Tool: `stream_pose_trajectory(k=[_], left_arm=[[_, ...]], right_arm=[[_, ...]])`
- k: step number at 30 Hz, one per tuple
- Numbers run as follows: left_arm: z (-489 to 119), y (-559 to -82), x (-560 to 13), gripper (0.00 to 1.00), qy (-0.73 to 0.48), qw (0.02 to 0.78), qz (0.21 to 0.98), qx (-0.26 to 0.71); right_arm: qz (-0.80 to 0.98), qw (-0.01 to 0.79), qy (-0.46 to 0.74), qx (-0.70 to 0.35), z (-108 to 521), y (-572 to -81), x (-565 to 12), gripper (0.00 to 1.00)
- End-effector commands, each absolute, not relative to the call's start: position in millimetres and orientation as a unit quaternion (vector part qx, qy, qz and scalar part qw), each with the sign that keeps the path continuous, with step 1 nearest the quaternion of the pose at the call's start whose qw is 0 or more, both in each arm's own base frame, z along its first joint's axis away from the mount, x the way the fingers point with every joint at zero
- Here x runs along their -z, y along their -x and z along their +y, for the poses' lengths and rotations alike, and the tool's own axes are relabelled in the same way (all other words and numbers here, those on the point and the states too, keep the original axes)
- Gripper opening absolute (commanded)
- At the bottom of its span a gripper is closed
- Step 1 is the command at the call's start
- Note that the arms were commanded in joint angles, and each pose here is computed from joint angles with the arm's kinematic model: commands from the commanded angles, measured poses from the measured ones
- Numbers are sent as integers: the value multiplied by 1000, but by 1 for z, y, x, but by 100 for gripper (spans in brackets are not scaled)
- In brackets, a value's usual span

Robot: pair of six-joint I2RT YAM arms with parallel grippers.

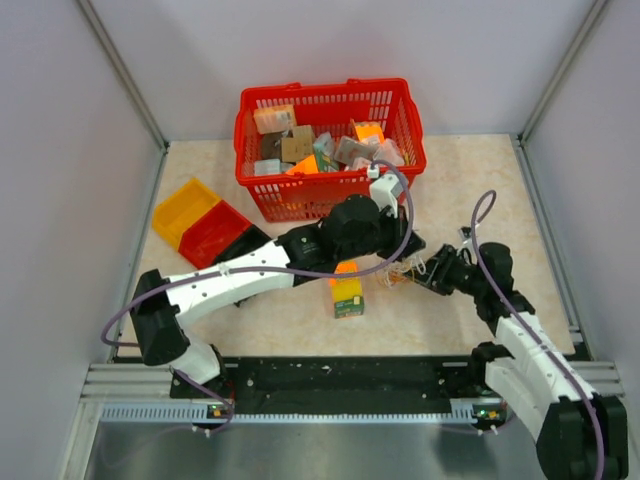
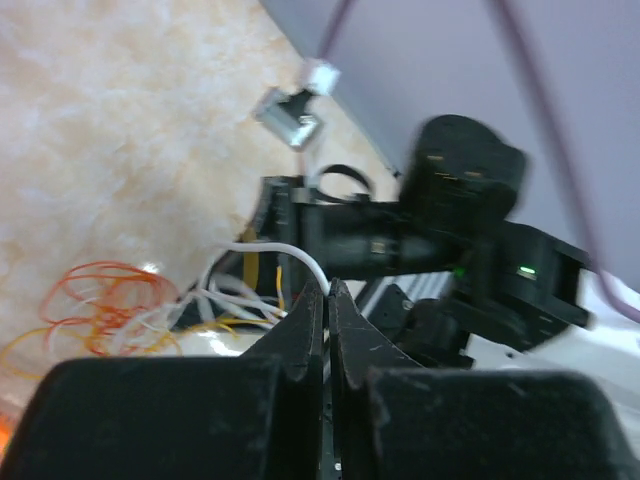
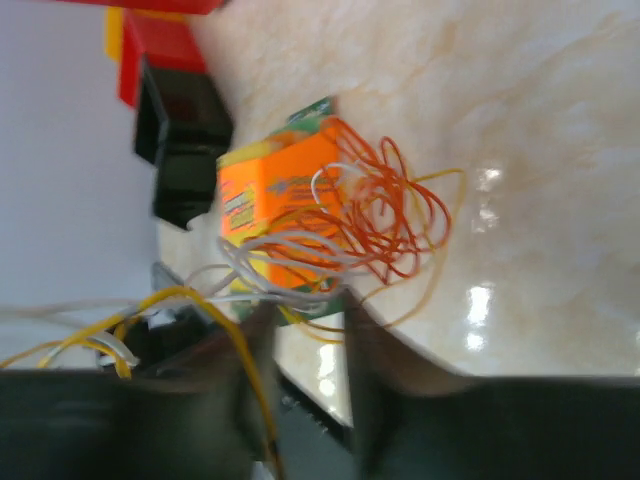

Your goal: Untangle the cables

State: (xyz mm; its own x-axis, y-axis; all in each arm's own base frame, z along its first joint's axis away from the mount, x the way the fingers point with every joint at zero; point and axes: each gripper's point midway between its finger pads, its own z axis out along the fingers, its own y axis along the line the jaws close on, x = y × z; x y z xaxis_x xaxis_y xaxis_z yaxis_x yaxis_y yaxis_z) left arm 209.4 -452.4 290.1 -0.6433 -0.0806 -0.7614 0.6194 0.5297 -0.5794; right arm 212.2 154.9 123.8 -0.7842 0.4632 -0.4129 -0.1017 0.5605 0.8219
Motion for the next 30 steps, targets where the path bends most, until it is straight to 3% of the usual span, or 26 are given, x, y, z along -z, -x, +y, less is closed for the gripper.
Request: stream_pose_trajectory(k=[1,2,7,14,20,24,27,30], left_arm=[[-454,-180,-382,0,-210,394,710,544],[-452,-175,-396,0,-218,397,700,551],[-418,-161,-478,0,-246,451,654,556],[-367,-161,-567,0,-221,548,596,544],[-343,-172,-602,0,-192,595,587,515],[-313,-175,-621,0,-176,632,577,486],[-279,-188,-627,0,-146,667,592,428],[-245,-201,-626,0,-116,691,614,363]], right_arm=[[833,333,-207,-392,133,-256,-100,14],[842,325,-239,-358,122,-260,-86,0],[862,267,-365,-229,69,-256,-31,0],[865,329,-347,-148,27,-271,-56,1],[884,349,-265,-161,35,-286,-83,23],[885,353,-177,-247,69,-285,-95,34],[886,359,-115,-272,91,-279,-100,49],[893,348,-89,-273,100,-273,-95,49]])
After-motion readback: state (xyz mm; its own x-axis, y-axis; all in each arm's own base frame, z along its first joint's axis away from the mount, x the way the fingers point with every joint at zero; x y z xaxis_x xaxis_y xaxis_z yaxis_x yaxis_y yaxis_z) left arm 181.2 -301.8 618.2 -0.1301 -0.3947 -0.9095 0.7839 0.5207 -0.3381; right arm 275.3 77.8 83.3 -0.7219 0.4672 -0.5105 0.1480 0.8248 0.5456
